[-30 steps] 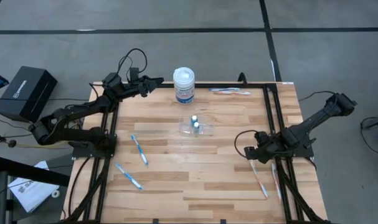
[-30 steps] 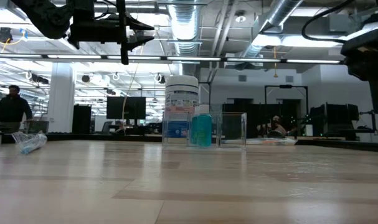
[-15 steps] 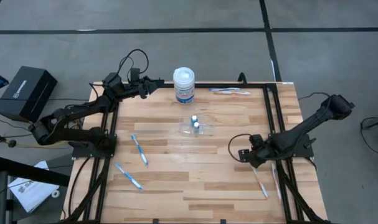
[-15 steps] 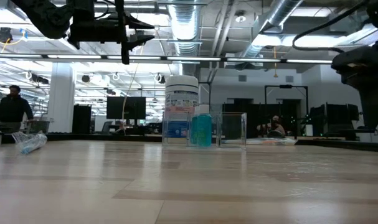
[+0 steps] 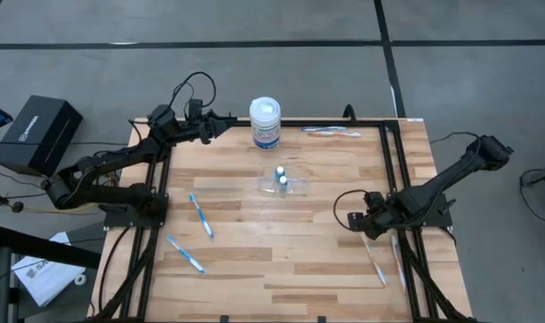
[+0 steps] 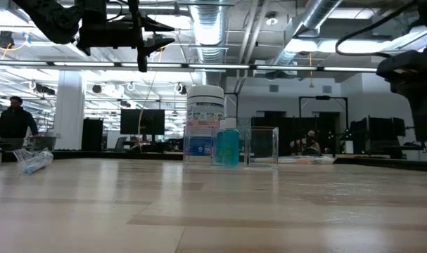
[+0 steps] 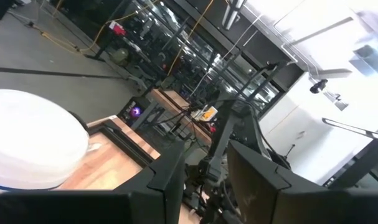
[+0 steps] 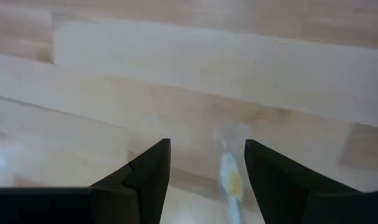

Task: Pick & Place toothbrushing station
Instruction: Put the bottom left orange toothbrush into the transparent organizer

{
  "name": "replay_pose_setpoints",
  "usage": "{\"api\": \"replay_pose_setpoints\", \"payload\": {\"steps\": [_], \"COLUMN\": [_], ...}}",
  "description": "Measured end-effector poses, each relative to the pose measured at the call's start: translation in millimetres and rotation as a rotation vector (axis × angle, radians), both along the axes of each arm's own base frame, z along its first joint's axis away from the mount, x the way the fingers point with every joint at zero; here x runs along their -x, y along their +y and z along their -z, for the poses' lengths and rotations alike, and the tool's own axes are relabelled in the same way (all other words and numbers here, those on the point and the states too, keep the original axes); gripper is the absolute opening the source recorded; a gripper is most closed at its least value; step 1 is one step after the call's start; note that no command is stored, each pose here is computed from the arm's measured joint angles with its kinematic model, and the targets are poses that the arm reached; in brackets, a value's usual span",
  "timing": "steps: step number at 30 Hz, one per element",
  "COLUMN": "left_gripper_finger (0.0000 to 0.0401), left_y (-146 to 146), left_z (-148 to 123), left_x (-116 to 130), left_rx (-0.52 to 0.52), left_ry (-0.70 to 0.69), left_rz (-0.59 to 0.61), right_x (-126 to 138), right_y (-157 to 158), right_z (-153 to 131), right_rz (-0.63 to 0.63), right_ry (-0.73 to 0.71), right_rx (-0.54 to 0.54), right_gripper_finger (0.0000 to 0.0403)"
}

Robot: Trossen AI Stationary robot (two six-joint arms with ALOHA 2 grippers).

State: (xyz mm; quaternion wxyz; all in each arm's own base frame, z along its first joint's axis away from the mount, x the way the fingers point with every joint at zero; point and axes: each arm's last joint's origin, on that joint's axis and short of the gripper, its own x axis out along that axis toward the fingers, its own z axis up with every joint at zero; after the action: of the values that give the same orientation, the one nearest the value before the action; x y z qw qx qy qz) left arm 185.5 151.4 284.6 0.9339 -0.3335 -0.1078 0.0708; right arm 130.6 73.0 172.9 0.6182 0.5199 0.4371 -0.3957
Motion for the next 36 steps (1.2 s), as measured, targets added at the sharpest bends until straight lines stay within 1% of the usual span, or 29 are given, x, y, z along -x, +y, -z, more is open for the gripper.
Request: {"api": "replay_pose_setpoints", "payload": {"steps": [6, 13, 15, 18, 20, 23, 25, 27, 34, 36], "left_gripper_finger": [0.0115, 0.0115, 0.0115, 0.0115, 0.0115, 0.0115, 0.0115, 0.0115, 0.0115, 0.0115], "left_y": [0, 0, 0, 0, 0, 0, 0, 0, -1, -1], "left_z": [0, 0, 0, 0, 0, 0, 0, 0, 0, 0], "left_x": [0, 0, 0, 0, 0, 0, 0, 0, 0, 0], "left_rx": [-0.003, -0.009, -0.009, -0.009, -0.009, -0.007, -0.006, -0.005, -0.004, -0.004], "left_ry": [-0.001, 0.000, 0.000, 0.001, 0.001, 0.000, 0.001, 0.001, 0.001, 0.001], "left_rz": [0.000, -0.002, -0.002, -0.002, -0.001, 0.001, 0.007, 0.010, 0.018, 0.018], "right_x": [5, 1, -2, -7, -8, -10, -10, -10, -10, -11], "right_y": [1, 7, 8, 11, 12, 11, 10, 9, 6, 5], "right_z": [2, 9, 15, 31, 39, 42, 42, 43, 43, 42], "right_rz": [-0.029, -0.039, -0.032, -0.020, -0.015, -0.006, 0.000, 0.007, -0.002, 0.004], "right_ry": [0.082, 0.121, 0.112, 0.060, 0.066, 0.092, 0.100, 0.105, 0.111, 0.091], "right_rx": [-0.053, -0.056, -0.065, -0.106, -0.109, -0.112, -0.112, -0.109, -0.112, -0.116], "right_gripper_finger": [0.0195, 0.0195, 0.0195, 0.0195, 0.0195, 0.0187, 0.0171, 0.0145, 0.0018, 0.0008]}}
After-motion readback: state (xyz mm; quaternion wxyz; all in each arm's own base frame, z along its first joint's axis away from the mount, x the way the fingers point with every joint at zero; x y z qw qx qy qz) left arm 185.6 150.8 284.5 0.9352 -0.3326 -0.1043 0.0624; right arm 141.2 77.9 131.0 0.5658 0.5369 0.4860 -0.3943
